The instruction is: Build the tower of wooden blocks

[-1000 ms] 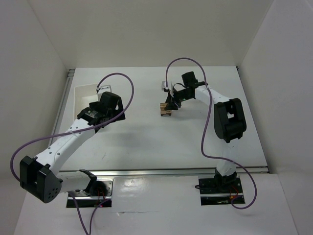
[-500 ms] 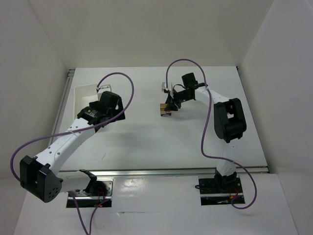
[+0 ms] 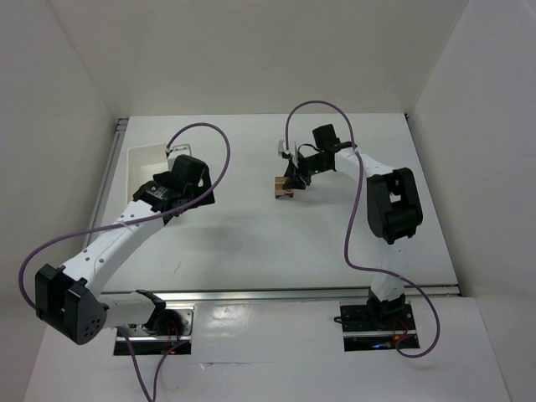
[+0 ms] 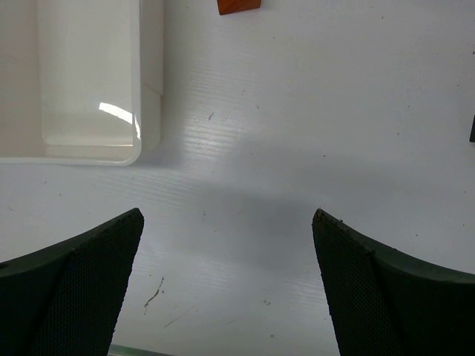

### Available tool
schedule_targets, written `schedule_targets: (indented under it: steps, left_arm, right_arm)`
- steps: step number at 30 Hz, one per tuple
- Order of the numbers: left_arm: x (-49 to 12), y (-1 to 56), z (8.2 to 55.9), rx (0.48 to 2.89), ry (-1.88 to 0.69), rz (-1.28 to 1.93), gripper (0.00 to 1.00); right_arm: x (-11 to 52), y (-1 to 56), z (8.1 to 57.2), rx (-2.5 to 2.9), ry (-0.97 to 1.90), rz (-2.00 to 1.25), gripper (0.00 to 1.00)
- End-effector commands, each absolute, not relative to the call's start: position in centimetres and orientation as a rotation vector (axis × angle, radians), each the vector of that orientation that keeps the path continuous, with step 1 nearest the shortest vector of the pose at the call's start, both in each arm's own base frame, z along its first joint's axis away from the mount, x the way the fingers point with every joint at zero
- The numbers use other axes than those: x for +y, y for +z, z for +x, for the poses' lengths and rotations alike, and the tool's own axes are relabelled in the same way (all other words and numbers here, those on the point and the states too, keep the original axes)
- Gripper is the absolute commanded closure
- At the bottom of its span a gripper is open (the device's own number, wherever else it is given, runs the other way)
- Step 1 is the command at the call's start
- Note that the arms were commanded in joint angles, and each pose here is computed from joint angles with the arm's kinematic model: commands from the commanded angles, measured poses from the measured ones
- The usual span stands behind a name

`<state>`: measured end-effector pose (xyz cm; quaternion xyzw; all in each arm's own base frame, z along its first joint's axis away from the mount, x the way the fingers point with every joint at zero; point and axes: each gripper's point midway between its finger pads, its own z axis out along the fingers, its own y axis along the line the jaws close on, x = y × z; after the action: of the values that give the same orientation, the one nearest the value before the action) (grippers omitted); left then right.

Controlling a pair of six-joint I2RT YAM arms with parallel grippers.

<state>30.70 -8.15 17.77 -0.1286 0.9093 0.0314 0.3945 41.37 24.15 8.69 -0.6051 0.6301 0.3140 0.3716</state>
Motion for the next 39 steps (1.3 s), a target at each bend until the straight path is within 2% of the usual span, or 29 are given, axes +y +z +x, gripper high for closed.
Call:
schedule_targets:
  steps: [1,7,11,18,20,39]
  left_arm:
    - [-8.0,19.2,31.4,2.272,0.084,-0.337,0.0]
    - [-8.2,19.0,31.6,2.278,0.079,-0.322,0.0]
    - [-8.2,19.0,31.6,2.28,0.084,-0.312,0.0]
    - [-8.4,19.0,31.8,2.284,0.074,-0.308,0.0]
    - [-8.4,19.0,31.8,2.286,0.079,-0.298,0.0]
    - [-8.6,19.1,31.9,2.282,0.063,-0.296,0.0]
  right_arm:
    - [24.0,10.5,41.7,1.563,0.785,-1.538,0.57]
    - [24.0,10.9,41.5,1.563,0.785,-1.538,0.45]
    - [24.0,10.9,41.5,1.563,0.785,-1.538,0.42]
    - [23.8,10.7,41.9,1.571,0.754,-1.539,0.4]
    - [23.4,10.4,42.2,1.592,0.722,-1.542,0.37]
    - [22.3,10.0,42.7,1.634,0.624,-1.546,0.36]
